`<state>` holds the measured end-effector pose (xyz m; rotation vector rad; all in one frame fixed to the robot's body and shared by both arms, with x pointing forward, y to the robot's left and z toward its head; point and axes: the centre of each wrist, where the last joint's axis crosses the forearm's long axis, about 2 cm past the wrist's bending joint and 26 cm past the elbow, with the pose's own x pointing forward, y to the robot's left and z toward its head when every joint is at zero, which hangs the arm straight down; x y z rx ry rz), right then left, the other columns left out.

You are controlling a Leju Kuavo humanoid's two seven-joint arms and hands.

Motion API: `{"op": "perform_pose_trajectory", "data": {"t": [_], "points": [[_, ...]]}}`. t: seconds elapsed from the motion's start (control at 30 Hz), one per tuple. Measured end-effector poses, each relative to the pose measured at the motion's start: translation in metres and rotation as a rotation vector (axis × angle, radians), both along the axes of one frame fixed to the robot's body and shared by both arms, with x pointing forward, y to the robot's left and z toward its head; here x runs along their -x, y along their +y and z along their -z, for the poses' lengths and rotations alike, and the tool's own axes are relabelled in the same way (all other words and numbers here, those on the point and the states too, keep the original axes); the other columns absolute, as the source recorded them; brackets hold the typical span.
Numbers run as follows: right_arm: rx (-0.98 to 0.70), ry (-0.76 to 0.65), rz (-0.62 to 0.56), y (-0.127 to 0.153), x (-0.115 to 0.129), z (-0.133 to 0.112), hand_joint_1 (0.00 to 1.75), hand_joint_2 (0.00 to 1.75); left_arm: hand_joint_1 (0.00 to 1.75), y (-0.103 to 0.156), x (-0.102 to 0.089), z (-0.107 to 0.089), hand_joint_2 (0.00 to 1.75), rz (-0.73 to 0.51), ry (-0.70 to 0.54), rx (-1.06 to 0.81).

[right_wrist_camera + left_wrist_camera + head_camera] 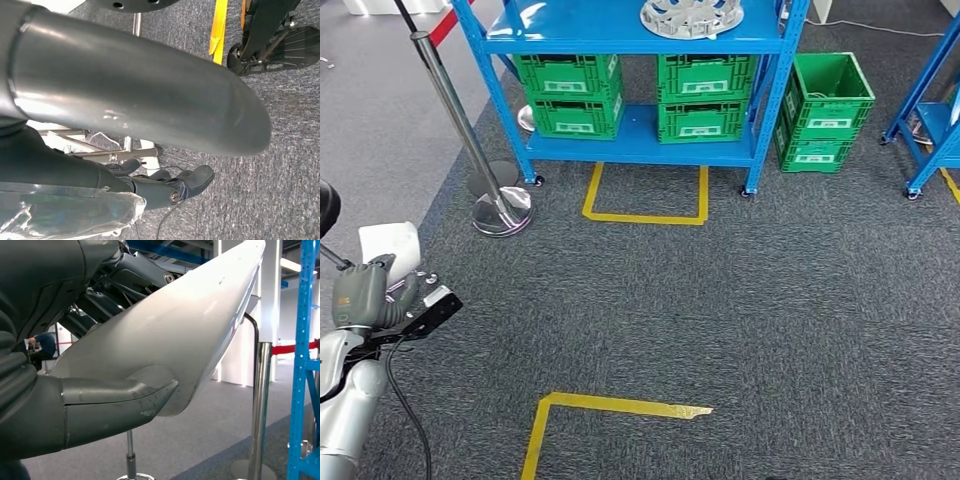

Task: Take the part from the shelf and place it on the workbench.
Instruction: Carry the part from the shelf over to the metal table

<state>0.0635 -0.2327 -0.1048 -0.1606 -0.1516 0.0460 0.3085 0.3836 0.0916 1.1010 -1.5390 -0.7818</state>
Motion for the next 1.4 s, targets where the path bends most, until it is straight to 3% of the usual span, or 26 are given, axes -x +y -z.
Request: {"op": "perform_pose_trajectory", "data": {"t": [1.4], "points": [[0.012,0.007,-0.01,-0.0032,0.0037,0.0009,0.0,0.0,1.75,0.0025,0.0051,0.0033,1.75,-0.016,-0.002,0.026]]}}
